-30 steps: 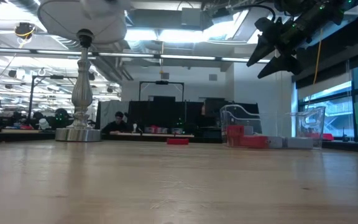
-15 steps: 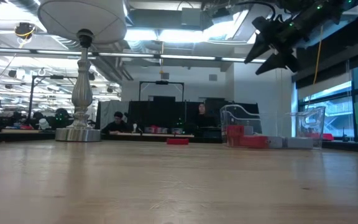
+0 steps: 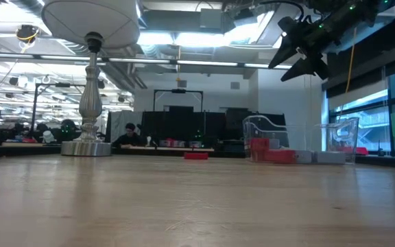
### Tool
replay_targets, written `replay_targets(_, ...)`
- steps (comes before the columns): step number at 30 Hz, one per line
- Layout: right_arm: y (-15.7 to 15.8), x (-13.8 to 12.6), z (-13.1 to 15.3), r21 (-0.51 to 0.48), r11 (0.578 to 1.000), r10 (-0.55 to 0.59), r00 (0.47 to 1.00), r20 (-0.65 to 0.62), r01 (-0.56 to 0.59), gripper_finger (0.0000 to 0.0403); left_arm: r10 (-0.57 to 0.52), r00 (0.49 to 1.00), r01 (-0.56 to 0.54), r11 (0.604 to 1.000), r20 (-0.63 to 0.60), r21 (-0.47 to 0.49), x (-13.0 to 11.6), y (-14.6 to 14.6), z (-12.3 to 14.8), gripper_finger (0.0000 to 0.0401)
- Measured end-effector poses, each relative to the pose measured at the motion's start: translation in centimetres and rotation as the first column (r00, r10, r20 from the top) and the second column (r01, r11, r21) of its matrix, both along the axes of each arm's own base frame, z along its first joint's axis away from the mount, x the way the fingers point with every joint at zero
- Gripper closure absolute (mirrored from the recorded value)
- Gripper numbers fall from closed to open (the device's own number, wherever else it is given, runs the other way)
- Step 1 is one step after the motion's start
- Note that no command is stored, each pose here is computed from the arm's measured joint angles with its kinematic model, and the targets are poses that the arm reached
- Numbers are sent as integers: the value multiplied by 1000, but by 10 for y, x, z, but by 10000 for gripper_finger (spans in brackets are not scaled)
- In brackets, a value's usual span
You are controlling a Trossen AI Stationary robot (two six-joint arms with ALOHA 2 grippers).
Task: Pick & Place Office items
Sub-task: Put the white timer into the gray bin, then put the red hourglass into the green bin
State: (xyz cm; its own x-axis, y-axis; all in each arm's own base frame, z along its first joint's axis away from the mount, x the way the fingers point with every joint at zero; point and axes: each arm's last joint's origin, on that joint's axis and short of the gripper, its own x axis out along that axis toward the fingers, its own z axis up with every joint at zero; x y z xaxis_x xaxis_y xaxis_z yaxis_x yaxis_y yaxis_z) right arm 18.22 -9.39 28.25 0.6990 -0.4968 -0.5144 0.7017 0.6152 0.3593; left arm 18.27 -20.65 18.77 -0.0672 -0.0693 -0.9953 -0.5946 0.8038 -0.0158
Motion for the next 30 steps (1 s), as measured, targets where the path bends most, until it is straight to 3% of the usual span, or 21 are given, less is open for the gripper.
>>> replay_targets(11,0,0,0,1,1000,0,1000,0,0,117,-132,991,132,991,21,-6,6,-7,-16,345)
replay_targets(25,0,0,0,0,1000,-1,1000,-1,1,117,-65,998,65,998,11,-25,8,-7,-16,297)
replay_targets(30,0,0,0,0,1000,0,1000,-1,0,117,-44,999,42,996,-28,-73,12,-3,-15,277)
